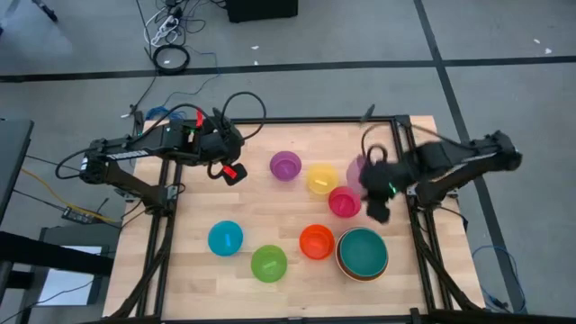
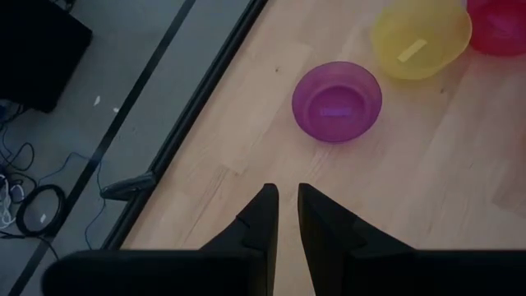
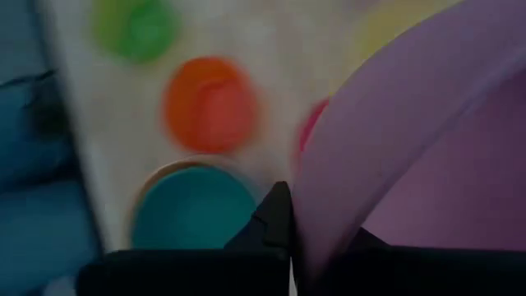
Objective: Nest bowls inside each other
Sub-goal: Stack the pink bowl on top of the green bowl
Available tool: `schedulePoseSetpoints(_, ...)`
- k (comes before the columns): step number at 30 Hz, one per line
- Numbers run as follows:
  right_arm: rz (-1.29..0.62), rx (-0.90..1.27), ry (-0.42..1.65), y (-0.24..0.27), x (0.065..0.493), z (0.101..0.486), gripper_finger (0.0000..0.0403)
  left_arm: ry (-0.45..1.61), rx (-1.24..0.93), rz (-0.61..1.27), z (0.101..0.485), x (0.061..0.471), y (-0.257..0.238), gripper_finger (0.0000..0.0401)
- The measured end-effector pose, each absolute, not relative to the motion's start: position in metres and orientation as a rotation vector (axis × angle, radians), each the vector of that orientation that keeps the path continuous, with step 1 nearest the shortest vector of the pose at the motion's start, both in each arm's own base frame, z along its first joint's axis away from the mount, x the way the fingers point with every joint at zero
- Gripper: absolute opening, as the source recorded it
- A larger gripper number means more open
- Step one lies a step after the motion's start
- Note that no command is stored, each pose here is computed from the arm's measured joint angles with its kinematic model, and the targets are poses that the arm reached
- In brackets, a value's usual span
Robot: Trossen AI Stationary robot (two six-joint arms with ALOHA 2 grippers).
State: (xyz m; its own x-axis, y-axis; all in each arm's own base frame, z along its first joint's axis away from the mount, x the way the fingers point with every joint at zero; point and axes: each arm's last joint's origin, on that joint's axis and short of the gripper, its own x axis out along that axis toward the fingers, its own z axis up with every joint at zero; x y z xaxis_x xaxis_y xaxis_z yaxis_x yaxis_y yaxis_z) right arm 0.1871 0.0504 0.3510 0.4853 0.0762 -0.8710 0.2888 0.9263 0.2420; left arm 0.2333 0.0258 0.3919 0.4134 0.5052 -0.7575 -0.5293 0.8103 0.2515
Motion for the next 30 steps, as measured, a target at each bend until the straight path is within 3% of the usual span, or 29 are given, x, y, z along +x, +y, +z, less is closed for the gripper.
schedulePoseSetpoints(5, 0.060, 0.331, 1.132, 0.107, 0.190, 0.340, 0.0000, 0.936, -0.047, 0.660, 0.392, 0.233, 0.026, 0.0058)
schedulePoseSetpoints(13, 0.103, 0.231, 1.310, 0.161, 0.202, 0.301, 0.0000, 0.931, -0.065, 0.670, 0.392, 0.233, 0.026, 0.0058)
schedulePoseSetpoints(30, 0.176, -0.362, 1.473, 0.223, 0.196, 0.227, 0.0000, 0.932, -0.069, 0.673, 0.392, 0.233, 0.026, 0.0058)
